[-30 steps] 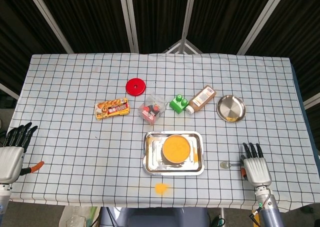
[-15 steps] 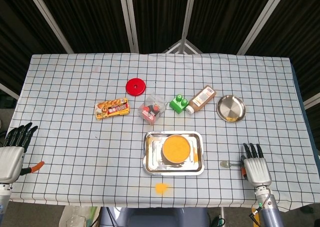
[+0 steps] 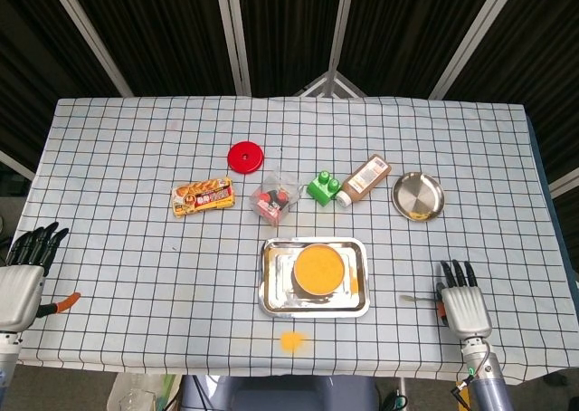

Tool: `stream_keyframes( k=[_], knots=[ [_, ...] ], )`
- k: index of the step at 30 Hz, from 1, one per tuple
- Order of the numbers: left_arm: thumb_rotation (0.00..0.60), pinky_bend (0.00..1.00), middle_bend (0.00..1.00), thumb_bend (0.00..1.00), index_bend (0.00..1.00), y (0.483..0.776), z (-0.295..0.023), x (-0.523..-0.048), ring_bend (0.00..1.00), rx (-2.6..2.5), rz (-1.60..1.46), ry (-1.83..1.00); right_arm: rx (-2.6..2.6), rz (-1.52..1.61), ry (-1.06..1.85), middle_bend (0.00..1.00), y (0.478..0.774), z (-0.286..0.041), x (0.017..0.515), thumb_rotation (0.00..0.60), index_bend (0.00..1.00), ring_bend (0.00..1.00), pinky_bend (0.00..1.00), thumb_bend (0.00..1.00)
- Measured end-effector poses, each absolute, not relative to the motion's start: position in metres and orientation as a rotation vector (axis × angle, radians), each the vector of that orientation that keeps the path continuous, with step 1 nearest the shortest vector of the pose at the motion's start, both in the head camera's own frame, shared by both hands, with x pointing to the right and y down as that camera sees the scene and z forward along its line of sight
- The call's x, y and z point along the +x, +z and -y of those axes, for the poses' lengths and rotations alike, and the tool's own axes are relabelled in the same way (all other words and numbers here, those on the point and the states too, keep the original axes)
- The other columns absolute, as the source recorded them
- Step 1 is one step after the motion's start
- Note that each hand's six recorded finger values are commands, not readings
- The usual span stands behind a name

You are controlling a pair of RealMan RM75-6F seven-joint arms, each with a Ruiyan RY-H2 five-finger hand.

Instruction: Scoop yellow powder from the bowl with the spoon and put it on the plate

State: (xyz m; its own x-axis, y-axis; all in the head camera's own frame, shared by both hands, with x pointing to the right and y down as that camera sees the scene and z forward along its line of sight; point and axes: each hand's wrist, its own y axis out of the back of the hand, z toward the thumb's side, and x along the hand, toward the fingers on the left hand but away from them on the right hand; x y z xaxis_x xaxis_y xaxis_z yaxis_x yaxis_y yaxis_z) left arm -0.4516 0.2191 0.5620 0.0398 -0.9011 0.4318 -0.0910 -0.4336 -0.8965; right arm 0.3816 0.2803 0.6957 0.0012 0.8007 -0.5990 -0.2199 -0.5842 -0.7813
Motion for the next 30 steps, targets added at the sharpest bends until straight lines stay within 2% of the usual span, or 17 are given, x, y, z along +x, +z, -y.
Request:
stream_keyframes(
  k=[10, 19, 26, 30],
  knots=[
    [0.600, 0.00, 0.00, 0.00, 0.00, 0.562, -0.219, -0.451, 0.00, -1.622, -1.023, -1.468, -1.514, 0.649, 1.663, 0.18, 0.692, -0.278, 0.379, 0.600, 0.70, 0.00, 0.00, 0.58],
    [0.600, 0.00, 0.00, 0.00, 0.00, 0.562, -0.219, -0.451, 0.00, -1.624, -1.026, -1.467, -1.519, 0.680, 1.637, 0.22, 0.688, -0.275, 0.377, 0.600, 0.74, 0.00, 0.00, 0.59],
    [0.600, 0.00, 0.00, 0.00, 0.00, 0.562, -0.218, -0.451, 0.00, -1.626, -1.027, -1.463, -1.532, 0.805, 1.564, 0.28, 0.673, -0.261, 0.366, 0.600, 0.85, 0.00, 0.00, 0.61],
    [0.600, 0.00, 0.00, 0.00, 0.00, 0.562, -0.218, -0.451, 0.00, -1.629, -1.024, -1.463, -1.540, 0.892, 1.523, 0.29, 0.662, -0.250, 0.362, 0.600, 0.86, 0.00, 0.00, 0.61]
  ],
)
